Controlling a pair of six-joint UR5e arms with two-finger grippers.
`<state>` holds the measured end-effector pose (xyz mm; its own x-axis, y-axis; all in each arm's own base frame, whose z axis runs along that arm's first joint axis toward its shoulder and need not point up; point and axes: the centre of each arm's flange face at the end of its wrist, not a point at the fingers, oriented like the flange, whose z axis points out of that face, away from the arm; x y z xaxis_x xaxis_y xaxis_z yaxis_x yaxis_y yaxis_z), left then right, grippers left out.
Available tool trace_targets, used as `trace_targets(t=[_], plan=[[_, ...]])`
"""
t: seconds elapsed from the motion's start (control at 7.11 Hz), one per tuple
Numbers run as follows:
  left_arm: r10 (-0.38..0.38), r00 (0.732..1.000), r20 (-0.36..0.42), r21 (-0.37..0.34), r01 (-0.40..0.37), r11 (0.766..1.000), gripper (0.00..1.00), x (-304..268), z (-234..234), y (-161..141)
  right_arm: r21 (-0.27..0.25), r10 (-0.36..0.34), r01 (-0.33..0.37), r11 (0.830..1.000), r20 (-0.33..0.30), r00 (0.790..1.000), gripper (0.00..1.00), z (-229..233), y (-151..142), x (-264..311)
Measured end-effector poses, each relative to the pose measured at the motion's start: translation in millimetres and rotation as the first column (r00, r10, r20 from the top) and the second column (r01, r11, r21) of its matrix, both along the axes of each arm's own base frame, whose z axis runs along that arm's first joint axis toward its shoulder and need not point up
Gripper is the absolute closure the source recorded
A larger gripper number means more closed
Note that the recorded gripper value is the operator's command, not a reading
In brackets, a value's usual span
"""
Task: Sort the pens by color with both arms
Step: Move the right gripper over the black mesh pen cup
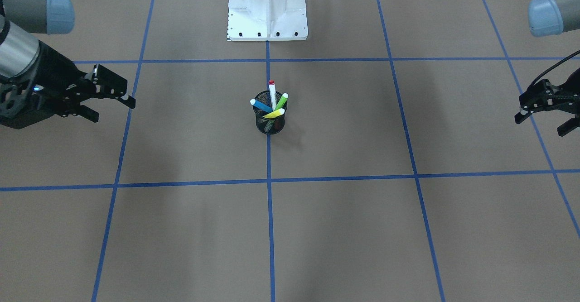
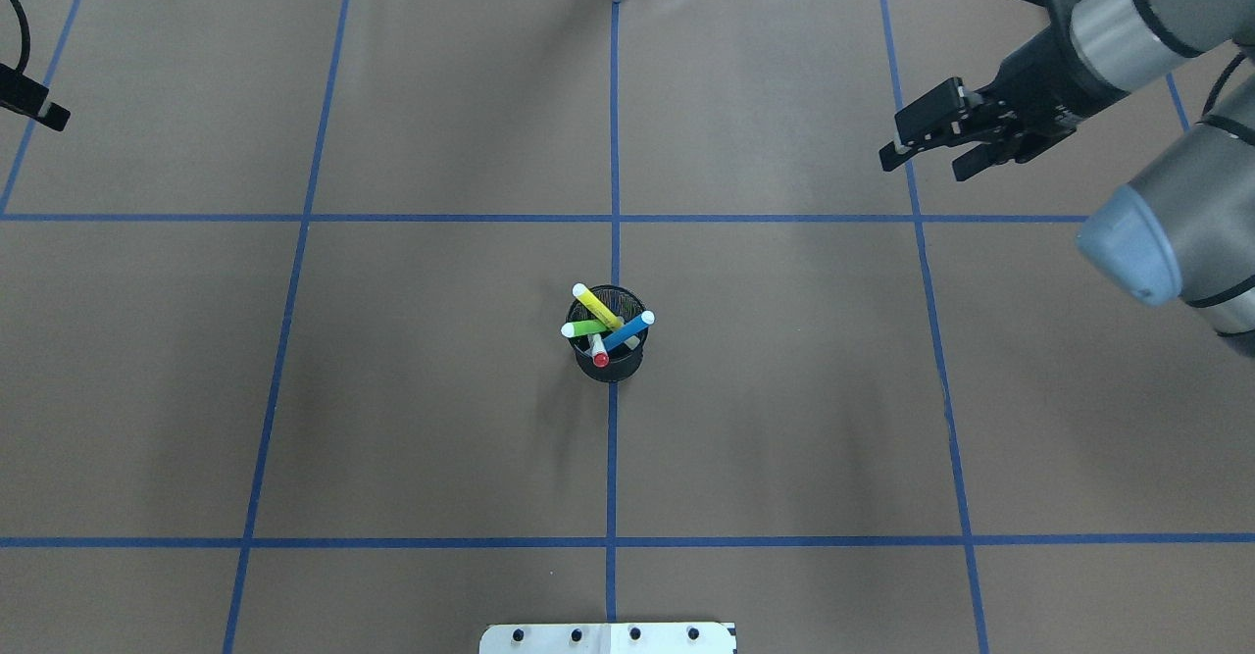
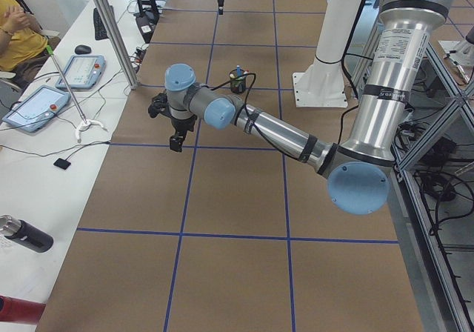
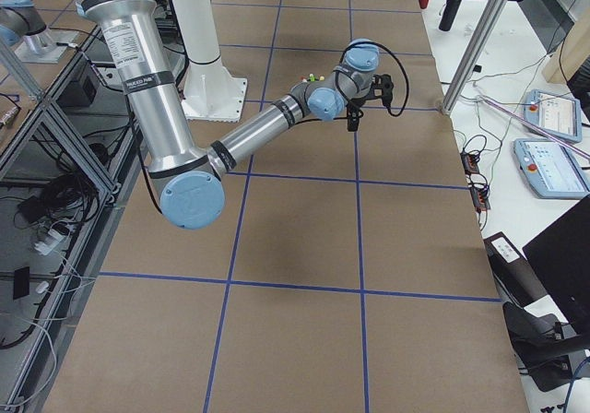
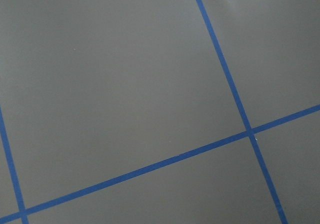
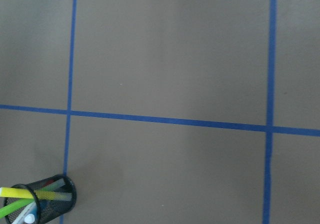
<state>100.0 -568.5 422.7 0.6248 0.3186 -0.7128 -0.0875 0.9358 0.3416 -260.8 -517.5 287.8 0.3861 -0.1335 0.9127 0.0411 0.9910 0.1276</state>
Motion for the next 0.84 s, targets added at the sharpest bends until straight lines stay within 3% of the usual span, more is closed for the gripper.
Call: trace_targets(t=[0.28,0.56,0.7,0.84], plan=[[0.006,1.0,-0.007,-0.003,-0.006,1.0,0.0,11.4,-7.5,-0.9,0.055,-0.009,0.008,0.998,0.013,1.0,0.01,-14.5,25.6,-59.8],[0.007,1.0,-0.012,-0.014,-0.007,1.0,0.0,21.8,-12.3,-1.5,0.085,0.009,-0.015,0.996,0.068,0.998,0.03,-30.5,43.8,-111.7],[0.007,1.0,-0.013,-0.018,-0.007,1.0,0.0,25.5,-14.1,-1.7,0.089,0.012,-0.022,0.996,0.102,0.995,0.05,-35.3,49.1,-135.2],[0.008,1.0,-0.014,-0.019,-0.009,1.0,0.0,27.8,-15.4,-1.7,0.089,0.017,-0.028,0.996,0.129,0.991,0.15,-38.4,57.1,-156.8]])
